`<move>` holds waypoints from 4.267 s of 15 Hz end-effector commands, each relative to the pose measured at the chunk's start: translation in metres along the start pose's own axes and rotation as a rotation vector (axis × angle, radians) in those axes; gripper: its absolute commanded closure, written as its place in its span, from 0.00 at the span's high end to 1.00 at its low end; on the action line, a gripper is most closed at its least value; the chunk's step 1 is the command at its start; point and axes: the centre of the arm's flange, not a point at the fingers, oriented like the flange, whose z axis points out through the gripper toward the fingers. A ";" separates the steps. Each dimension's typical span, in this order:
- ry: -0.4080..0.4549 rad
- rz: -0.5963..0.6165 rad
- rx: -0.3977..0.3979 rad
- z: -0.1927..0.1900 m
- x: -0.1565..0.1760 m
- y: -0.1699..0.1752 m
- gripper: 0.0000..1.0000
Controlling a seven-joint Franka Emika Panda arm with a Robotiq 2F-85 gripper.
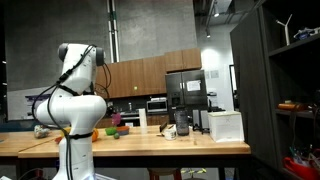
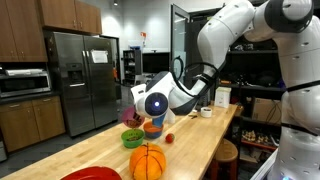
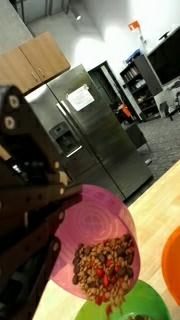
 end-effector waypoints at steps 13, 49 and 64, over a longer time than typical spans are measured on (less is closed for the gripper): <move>0.052 -0.019 -0.150 -0.004 0.005 -0.012 0.01; 0.106 -0.005 -0.302 -0.018 0.006 -0.027 0.01; -0.124 0.294 -0.032 0.029 0.011 0.071 0.01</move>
